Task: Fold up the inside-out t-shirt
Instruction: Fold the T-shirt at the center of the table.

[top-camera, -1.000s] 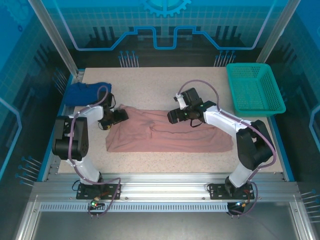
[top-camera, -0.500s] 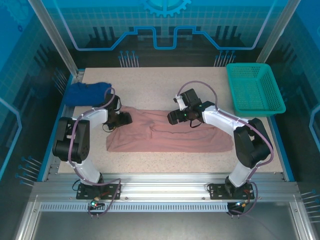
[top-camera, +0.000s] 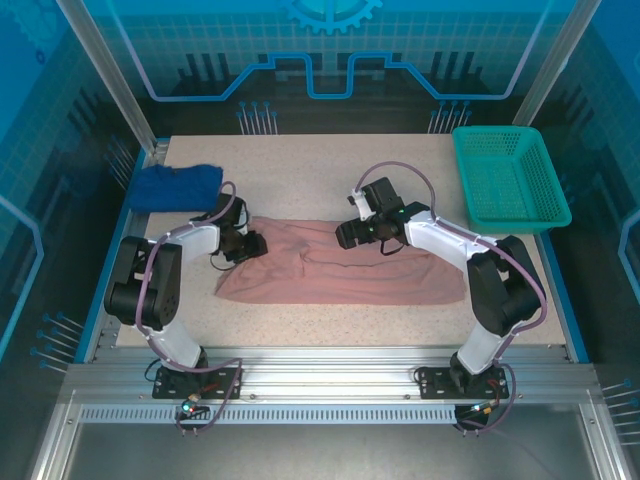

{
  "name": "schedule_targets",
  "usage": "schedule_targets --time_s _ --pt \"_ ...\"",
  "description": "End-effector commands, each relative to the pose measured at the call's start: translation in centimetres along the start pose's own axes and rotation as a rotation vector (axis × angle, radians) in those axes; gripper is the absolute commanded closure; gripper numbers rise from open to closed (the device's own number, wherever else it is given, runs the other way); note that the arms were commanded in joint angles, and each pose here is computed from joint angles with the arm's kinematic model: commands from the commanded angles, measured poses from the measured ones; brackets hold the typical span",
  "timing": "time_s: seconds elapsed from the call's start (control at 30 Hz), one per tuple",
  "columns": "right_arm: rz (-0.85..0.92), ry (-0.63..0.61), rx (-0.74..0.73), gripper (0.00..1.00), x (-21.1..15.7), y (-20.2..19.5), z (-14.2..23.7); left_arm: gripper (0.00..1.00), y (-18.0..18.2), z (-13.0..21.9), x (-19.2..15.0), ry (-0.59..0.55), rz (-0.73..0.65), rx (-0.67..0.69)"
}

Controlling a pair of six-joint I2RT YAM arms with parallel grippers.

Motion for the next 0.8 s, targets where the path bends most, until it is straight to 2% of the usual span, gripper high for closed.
schedule_targets --time_s 0.0,0.1,0.17,0.3,0.53,0.63,0.77 --pt "-0.011 0.021 -0.018 0.12 -0.2 -0.5 -0.5 0.73 -1.3 -0.7 -1.0 0.029 -0.015 -0.073" --pt "-0.014 0.023 -0.022 0.12 -0.3 -0.5 -0.4 0.86 -1.0 -1.0 -0.8 0.022 -0.019 -0.057" --pt "-0.018 0.023 -0.025 0.12 -0.3 -0.6 -0.3 0.99 -0.9 -1.0 -0.6 0.016 -0.017 -0.057" --pt "-0.018 0.019 -0.042 0.12 -0.3 -0.8 0.2 1.0 -0.4 -0.5 -0.1 -0.006 0.004 -0.053" --pt "-0.06 0.001 -0.042 0.12 0.0 -1.8 1.6 1.0 -0.5 3.0 1.4 -0.048 0.045 -0.035" --pt "-0.074 0.013 -0.018 0.12 0.3 -1.7 1.8 1.0 -0.7 4.4 1.9 -0.035 0.048 -0.009" --pt "-0.074 0.043 -0.001 0.12 0.2 -1.4 2.0 1.0 0.5 6.0 1.8 0.032 0.058 0.098"
Point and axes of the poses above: each hand's point on the last joint's axis, 136 mm out from that joint toward the fingers, its own z axis back along the fingers, its own y axis along the line the jaws close on, x = y × z, the point moved 2 cm from there along z, back along the fingers, and after that the axes turned 15 degrees about -z, right-handed, at the moved point
